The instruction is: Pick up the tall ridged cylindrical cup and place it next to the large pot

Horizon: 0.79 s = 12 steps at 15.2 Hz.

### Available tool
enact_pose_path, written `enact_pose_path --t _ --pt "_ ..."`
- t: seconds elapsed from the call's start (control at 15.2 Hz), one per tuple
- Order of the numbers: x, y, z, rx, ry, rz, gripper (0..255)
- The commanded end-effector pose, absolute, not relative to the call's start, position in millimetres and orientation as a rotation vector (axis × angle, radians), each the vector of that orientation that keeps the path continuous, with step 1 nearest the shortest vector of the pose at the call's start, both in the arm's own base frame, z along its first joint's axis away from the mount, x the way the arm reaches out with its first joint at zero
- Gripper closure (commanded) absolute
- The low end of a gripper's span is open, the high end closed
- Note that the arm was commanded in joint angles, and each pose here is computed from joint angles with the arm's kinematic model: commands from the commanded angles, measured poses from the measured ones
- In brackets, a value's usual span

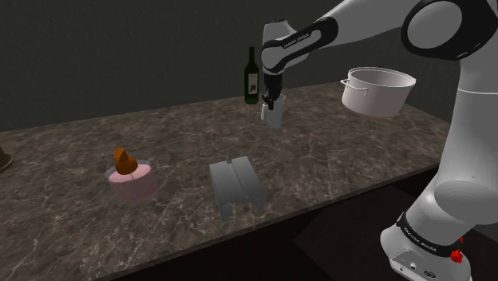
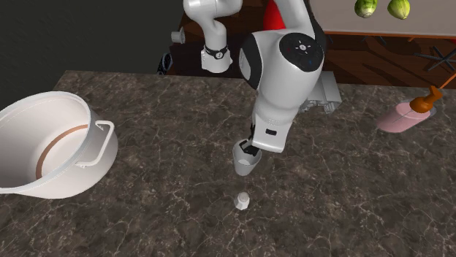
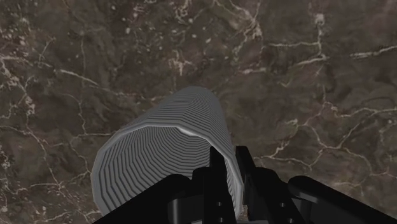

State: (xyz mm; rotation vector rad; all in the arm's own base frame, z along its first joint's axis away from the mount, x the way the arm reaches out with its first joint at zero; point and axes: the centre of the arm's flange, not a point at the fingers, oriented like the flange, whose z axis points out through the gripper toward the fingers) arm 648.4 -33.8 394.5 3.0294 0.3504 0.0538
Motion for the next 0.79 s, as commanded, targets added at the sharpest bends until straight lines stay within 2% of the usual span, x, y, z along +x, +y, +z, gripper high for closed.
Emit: enact_pose_path --t 0.0,0.73 --pt "647 -34 405 3.03 0.351 0.054 255" --pt "647 -34 464 3.03 0.351 0.054 255"
